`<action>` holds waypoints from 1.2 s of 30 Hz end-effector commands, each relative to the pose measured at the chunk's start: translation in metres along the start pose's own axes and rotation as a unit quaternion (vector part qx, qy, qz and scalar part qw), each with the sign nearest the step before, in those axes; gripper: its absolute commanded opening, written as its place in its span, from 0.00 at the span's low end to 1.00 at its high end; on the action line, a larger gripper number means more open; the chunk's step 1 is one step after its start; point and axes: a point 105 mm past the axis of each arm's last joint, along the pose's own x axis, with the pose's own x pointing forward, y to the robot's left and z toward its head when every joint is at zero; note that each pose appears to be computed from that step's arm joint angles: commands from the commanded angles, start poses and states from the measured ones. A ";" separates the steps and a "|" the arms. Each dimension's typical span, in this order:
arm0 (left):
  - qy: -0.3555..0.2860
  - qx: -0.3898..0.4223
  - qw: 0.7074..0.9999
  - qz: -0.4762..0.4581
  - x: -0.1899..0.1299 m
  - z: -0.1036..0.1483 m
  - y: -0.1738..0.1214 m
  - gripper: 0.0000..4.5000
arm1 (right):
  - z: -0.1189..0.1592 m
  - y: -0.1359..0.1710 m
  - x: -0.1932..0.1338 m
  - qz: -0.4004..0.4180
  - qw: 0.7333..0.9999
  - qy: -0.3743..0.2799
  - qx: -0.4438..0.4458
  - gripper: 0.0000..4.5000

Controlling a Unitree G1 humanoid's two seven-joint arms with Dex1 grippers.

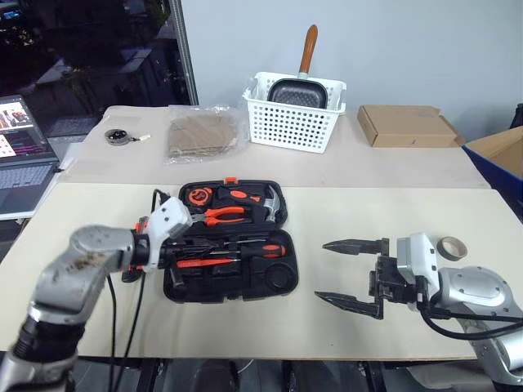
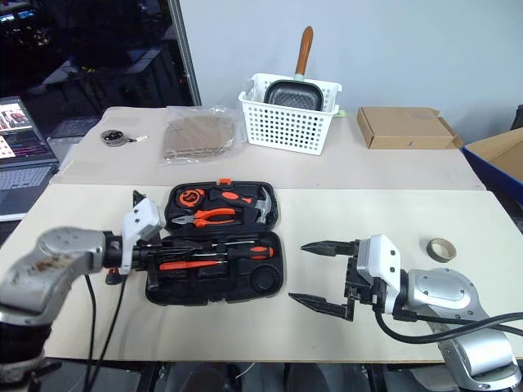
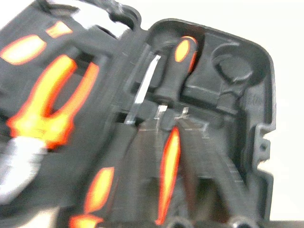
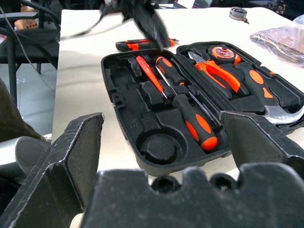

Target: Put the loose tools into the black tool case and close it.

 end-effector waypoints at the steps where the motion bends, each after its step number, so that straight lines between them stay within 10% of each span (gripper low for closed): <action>1: -0.046 0.018 0.992 0.115 -0.002 -0.001 0.011 0.01 | 0.008 0.000 -0.001 0.001 1.000 -0.007 -0.022 1.00; 28: 0.103 0.068 0.985 0.120 0.006 -0.118 -0.038 0.01 | 0.008 0.003 -0.003 -0.001 1.000 0.003 -0.019 1.00; 36: 0.051 -0.128 0.985 0.107 0.013 -0.111 -0.039 0.01 | 0.008 0.004 0.000 0.000 1.000 0.000 -0.018 1.00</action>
